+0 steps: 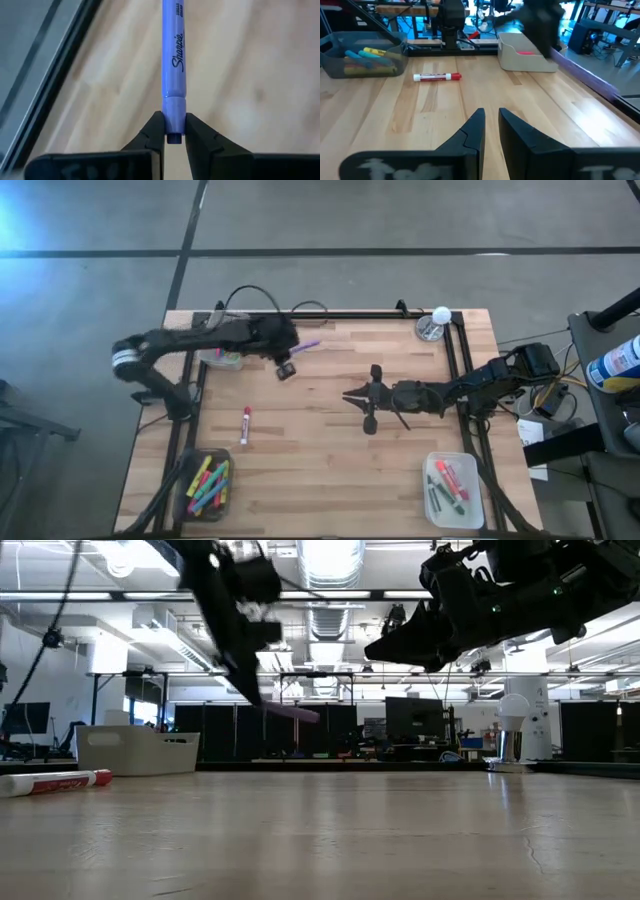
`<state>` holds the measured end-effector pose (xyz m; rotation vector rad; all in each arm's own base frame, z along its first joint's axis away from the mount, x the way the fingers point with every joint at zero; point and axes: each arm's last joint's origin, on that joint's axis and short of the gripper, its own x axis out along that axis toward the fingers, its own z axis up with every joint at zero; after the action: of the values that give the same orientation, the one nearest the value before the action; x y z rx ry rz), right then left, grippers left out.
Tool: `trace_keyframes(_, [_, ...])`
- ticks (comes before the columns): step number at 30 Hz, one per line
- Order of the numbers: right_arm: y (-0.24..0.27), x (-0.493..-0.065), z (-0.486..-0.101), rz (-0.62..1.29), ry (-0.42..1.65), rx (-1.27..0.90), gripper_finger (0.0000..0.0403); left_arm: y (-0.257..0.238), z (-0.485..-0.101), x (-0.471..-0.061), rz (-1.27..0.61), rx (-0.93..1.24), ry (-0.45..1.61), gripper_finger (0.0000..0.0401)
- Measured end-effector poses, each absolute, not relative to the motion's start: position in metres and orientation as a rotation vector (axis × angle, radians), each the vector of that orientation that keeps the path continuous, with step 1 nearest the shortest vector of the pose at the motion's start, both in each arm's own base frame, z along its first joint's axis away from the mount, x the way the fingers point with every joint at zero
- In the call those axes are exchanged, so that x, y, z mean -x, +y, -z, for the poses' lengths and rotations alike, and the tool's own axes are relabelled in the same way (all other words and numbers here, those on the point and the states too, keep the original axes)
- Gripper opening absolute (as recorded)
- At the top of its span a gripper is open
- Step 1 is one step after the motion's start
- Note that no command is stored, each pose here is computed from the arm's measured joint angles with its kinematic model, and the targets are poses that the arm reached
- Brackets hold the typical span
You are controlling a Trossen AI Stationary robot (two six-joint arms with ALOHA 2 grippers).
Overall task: Pick & Place Markers
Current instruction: Put the violet marker pen into the black bin
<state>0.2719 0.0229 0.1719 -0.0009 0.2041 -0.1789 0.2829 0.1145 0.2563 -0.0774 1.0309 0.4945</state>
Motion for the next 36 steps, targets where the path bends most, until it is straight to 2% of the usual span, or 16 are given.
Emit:
trace_keyframes(9, [0.023, -0.272, -0.172, 0.181, 0.206, -0.014, 0.0047, 0.001, -0.311, -0.202, -0.498, 0.103, 1.124, 0.0044])
trace_keyframes(16, [0.023, -0.272, -0.172, 0.181, 0.207, -0.001, 0.0047, -0.077, -0.324, -0.136, -0.499, 0.260, 1.014, 0.0044])
trace_keyframes(22, [0.018, -0.272, -0.172, 0.196, 0.208, 0.001, 0.0047, -0.132, -0.313, -0.100, -0.512, 0.362, 0.941, 0.0044])
trace_keyframes(29, [0.017, -0.272, -0.172, 0.199, 0.209, 0.019, 0.0047, -0.181, -0.280, -0.079, -0.670, 0.398, 1.110, 0.0044])
trace_keyframes(36, [0.017, -0.272, -0.172, 0.197, 0.211, 0.034, 0.0047, -0.222, -0.261, -0.078, -0.804, 0.396, 1.209, 0.0044])
